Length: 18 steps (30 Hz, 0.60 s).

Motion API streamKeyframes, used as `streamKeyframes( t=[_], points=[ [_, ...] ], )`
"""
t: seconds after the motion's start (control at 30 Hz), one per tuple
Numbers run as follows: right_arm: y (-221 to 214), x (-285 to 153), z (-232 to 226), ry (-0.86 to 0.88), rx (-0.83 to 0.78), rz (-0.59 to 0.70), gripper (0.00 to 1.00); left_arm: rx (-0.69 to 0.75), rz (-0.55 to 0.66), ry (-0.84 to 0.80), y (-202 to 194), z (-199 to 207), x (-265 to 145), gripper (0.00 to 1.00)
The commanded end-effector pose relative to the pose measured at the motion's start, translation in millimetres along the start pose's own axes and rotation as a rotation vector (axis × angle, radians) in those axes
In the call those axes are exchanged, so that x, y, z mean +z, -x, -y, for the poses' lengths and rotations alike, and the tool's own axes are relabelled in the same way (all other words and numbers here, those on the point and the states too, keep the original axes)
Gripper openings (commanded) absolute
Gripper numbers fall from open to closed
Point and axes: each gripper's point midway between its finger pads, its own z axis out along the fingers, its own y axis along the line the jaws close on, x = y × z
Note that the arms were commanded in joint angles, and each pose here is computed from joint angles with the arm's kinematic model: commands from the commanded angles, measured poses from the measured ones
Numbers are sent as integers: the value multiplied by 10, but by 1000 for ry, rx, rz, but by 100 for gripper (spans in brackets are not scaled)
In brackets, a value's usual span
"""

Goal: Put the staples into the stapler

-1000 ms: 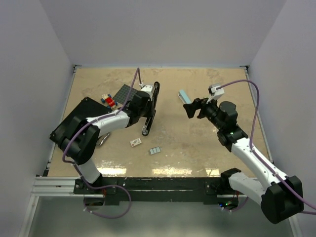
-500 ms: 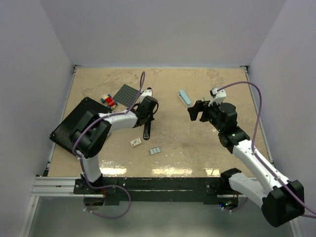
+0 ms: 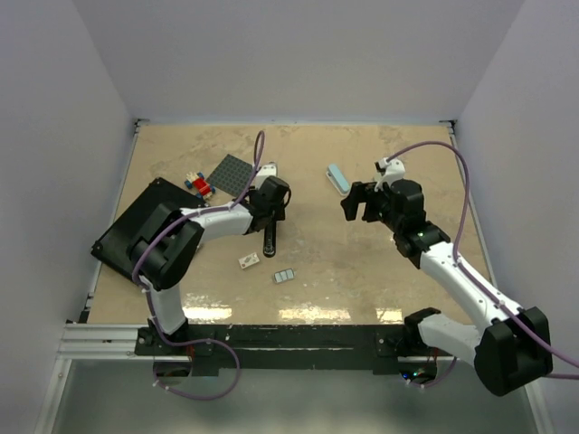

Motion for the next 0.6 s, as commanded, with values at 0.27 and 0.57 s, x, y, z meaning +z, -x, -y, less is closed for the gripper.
streamKeyframes(
  t=[0.27,0.57],
  points=[
    [343,815,86,-95,-97,-175,93,-83,173,-89,604,-84,-781,91],
    [139,1672,352,-203,-200,-383,87,45,305,-250,663,-323,-1538,100]
  ],
)
